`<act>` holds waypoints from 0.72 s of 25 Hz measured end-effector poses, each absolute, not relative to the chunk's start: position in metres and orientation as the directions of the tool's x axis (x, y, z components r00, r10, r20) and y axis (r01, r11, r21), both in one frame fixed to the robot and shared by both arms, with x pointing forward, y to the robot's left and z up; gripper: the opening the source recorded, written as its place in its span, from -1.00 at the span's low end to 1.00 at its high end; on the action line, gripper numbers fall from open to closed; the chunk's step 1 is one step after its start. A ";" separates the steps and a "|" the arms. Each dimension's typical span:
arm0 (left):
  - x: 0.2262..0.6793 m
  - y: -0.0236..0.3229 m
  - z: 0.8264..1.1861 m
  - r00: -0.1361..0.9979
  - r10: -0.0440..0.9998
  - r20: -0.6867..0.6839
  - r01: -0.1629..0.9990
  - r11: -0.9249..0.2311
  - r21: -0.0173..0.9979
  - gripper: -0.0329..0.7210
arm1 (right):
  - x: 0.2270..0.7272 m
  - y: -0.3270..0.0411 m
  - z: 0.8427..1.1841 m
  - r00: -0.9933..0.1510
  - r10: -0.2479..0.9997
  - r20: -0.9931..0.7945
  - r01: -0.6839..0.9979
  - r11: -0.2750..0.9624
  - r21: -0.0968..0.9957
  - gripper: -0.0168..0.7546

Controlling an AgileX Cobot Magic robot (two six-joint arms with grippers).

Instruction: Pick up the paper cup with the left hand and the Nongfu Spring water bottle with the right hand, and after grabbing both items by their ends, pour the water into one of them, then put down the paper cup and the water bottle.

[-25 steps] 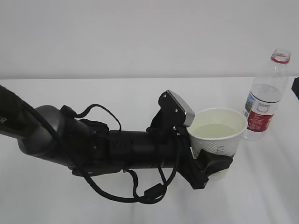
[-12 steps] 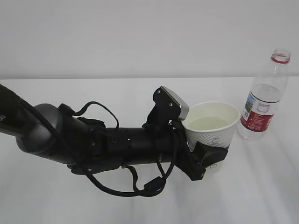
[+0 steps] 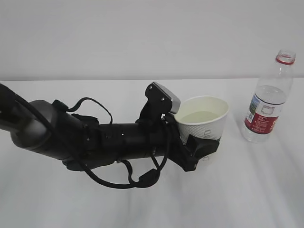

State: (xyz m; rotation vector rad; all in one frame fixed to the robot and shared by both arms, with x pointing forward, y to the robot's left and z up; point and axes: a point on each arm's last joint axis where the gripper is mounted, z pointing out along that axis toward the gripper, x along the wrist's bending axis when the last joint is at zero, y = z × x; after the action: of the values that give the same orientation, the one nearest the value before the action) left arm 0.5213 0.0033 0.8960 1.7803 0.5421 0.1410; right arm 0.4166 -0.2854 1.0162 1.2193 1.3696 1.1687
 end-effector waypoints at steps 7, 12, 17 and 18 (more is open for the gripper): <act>0.529 0.014 0.892 0.872 0.452 -0.188 0.295 -0.179 0.939 0.43 | 0.416 -0.285 1.014 -0.081 0.993 -0.085 0.131 0.095 0.987 0.59; 0.533 0.033 0.888 0.859 0.463 -0.220 0.309 -0.127 0.942 0.43 | 0.416 -0.285 1.011 -0.086 0.993 -0.087 0.166 0.100 0.981 0.59; 0.543 0.053 0.886 0.831 0.505 -0.235 0.324 -0.096 0.941 0.43 | 0.415 -0.285 1.009 -0.088 0.992 -0.088 0.184 0.103 0.977 0.59; 0.545 0.057 0.885 0.823 0.515 -0.239 0.330 -0.090 0.940 0.43 | 0.415 -0.285 1.009 -0.088 0.992 -0.088 0.188 0.104 0.977 0.59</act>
State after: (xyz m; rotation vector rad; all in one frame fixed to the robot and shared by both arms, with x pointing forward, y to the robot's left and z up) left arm 0.5448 0.0571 0.8850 1.6957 0.6641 0.1758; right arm 0.4154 -0.2853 1.0089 1.2369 1.4542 1.0968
